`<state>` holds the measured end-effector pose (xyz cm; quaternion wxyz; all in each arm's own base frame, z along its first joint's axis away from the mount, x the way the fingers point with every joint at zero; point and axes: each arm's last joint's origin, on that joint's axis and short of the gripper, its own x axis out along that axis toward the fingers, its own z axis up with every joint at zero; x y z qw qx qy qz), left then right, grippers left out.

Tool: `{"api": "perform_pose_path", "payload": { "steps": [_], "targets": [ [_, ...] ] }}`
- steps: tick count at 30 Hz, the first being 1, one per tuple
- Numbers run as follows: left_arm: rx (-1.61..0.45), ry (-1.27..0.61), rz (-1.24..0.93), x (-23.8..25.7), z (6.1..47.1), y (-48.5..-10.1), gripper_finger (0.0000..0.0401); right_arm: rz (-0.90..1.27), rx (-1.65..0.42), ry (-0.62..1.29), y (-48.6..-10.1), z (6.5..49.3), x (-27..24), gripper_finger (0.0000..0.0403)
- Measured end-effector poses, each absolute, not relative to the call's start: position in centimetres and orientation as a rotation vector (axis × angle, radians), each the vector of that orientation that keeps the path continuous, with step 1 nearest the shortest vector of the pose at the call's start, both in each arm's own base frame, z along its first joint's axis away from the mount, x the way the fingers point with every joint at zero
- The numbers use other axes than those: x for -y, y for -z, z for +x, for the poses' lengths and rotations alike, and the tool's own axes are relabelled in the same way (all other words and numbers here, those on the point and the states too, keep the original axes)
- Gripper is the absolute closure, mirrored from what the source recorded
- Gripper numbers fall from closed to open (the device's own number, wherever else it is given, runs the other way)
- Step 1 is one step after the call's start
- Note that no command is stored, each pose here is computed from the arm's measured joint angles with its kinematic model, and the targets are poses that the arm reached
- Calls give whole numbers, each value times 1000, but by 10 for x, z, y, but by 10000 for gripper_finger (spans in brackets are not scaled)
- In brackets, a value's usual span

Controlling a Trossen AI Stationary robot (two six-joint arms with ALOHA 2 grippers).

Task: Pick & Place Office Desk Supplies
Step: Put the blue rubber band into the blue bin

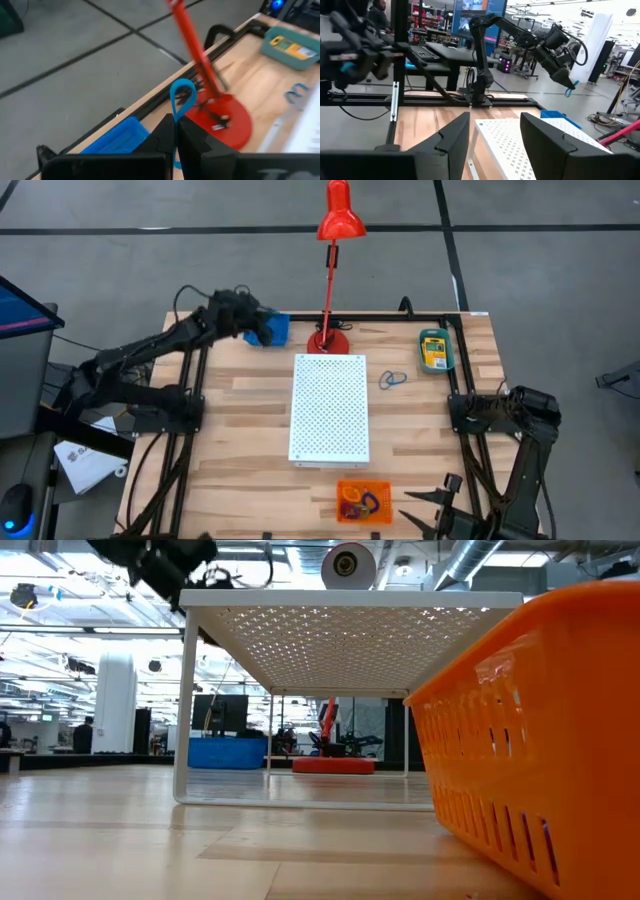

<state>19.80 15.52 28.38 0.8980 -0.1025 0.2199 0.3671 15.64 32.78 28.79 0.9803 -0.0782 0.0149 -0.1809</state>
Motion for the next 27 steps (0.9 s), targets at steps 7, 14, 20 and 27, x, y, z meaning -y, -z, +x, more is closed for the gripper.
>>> {"api": "perform_pose_path", "payload": {
  "steps": [7,14,20,27],
  "targets": [
    [-519,-758,-241,-200,205,-249,401,-135,-66,381,-284,160,-313,232],
    [-618,-795,-281,-234,212,-201,401,-129,-137,408,-281,171,-304,232],
    [-694,-802,-305,-246,210,-175,401,-144,-143,418,-274,171,-300,232],
    [-705,-822,-305,-248,208,-173,367,-121,-153,436,-268,170,-292,232]
  ]
}}
